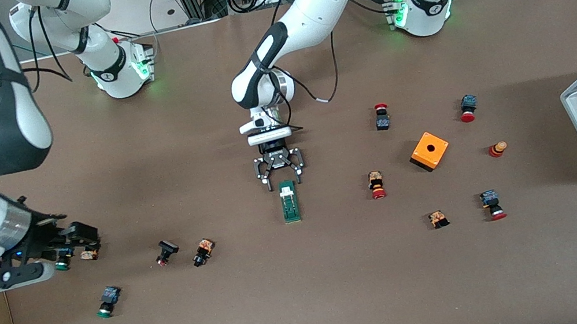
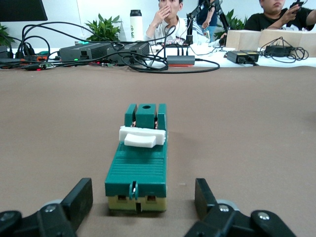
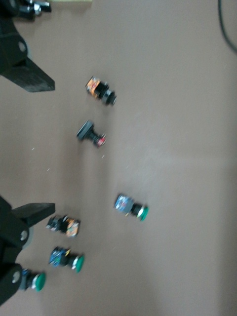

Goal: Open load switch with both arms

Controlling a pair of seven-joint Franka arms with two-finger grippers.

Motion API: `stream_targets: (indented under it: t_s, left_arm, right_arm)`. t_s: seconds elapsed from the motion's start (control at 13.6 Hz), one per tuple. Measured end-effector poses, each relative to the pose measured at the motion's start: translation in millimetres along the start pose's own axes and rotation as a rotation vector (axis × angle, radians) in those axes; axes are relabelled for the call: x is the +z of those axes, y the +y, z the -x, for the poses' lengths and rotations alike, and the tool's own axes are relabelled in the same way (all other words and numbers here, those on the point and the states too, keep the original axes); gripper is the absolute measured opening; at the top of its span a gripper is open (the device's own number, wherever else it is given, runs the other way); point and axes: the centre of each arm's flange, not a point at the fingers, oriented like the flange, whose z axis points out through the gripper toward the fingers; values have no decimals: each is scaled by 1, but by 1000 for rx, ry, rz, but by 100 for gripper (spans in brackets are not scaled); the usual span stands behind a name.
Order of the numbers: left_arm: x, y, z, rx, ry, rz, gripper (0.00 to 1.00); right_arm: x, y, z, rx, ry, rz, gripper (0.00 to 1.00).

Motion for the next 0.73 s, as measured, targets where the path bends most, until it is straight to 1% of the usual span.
stream_targets:
  t_s: [0.07,0.22,0.37,0.59,0.73]
  left_arm:
    - [-2,1,-6,12,-16,-18,93]
    - [-5,5,-25,45,-41,-50,93]
    - [-7,8,-47,83,-52,-64,93]
    - [-5,9,-77,138,-91,-87,93]
    - [0,8,-103,178,-132,-100,93]
  right_arm:
    - [3,10,2,3,-25,-3,100]
    - [2,23,6,-4,-45,-14,100]
    - [-8,28,10,-12,-46,-19,100]
    - [-28,26,19,-25,-65,-23,100]
    - [-43,27,21,-57,-53,-23,100]
